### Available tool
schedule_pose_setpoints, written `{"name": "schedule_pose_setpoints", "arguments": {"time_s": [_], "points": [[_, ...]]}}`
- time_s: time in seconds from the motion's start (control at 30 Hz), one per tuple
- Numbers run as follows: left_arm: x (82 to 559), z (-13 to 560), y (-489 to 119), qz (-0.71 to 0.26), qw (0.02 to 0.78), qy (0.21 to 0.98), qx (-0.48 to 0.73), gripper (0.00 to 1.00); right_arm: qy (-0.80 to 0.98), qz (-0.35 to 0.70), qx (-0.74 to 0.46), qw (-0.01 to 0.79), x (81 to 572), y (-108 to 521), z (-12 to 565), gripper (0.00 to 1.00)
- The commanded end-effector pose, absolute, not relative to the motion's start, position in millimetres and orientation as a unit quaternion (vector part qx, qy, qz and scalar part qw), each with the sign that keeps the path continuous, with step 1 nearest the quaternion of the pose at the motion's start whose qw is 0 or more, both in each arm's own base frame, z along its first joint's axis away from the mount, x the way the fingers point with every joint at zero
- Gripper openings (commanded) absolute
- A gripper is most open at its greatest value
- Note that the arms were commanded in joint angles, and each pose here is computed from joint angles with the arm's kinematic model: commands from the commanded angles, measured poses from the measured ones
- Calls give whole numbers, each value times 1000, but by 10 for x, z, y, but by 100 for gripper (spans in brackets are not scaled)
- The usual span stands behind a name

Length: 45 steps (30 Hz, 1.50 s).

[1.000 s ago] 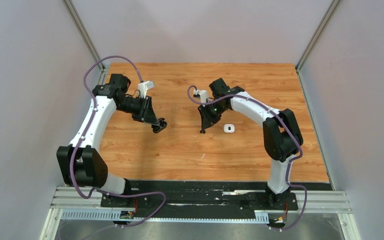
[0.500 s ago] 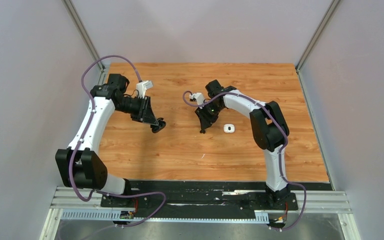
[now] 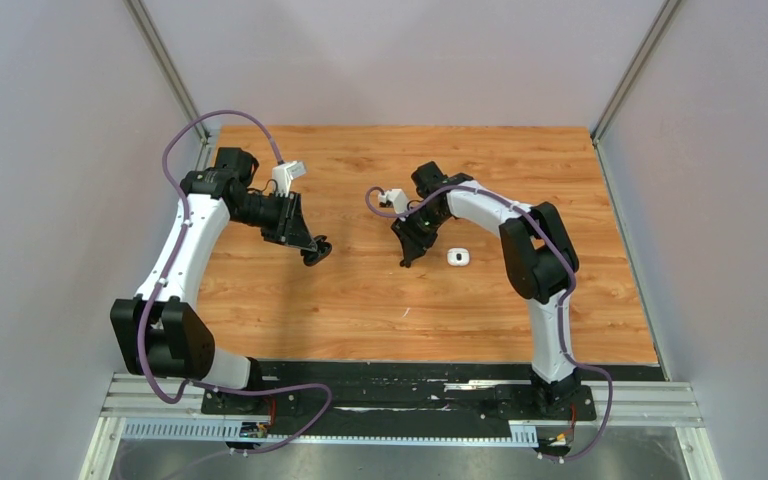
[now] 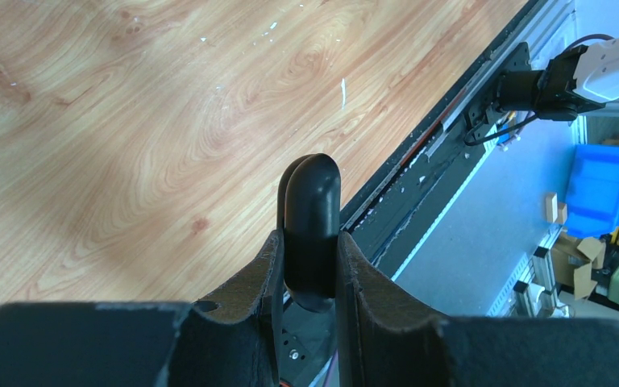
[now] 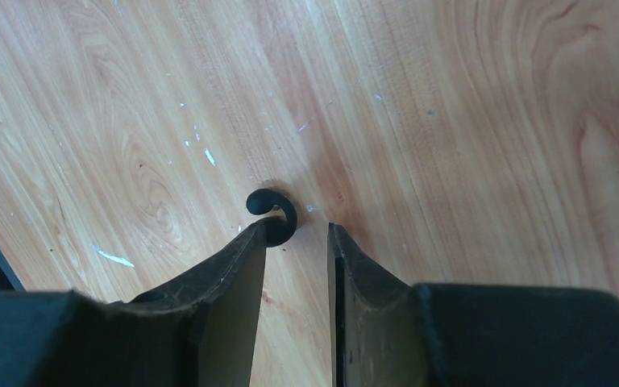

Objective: Insert the wireless bluetooth earbuds into the charging case
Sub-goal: Pick up the earbud from the center of the board.

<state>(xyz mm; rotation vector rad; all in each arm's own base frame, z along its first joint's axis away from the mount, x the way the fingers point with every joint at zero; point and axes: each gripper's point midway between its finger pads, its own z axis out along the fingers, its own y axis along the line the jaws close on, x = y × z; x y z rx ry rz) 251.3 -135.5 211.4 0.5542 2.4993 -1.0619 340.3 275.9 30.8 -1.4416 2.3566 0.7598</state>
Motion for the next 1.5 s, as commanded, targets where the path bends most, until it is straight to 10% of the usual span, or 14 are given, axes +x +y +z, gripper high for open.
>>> {"name": "schedule_pose_setpoints", "arguments": {"time_s": [0.0,0.57,1.47], "points": [[2512,2221,-1354,-378,206,878,207,0,806,262,-514,132,3324,2710,297,32],[2532,2182,-1364,-382,201,879,203,0,781,308,-524,141,3218,2888,474,7],[2509,2137,-1356,-381,195,881,200,0,791,331,-498,126,3344,2994,326,27]]}}
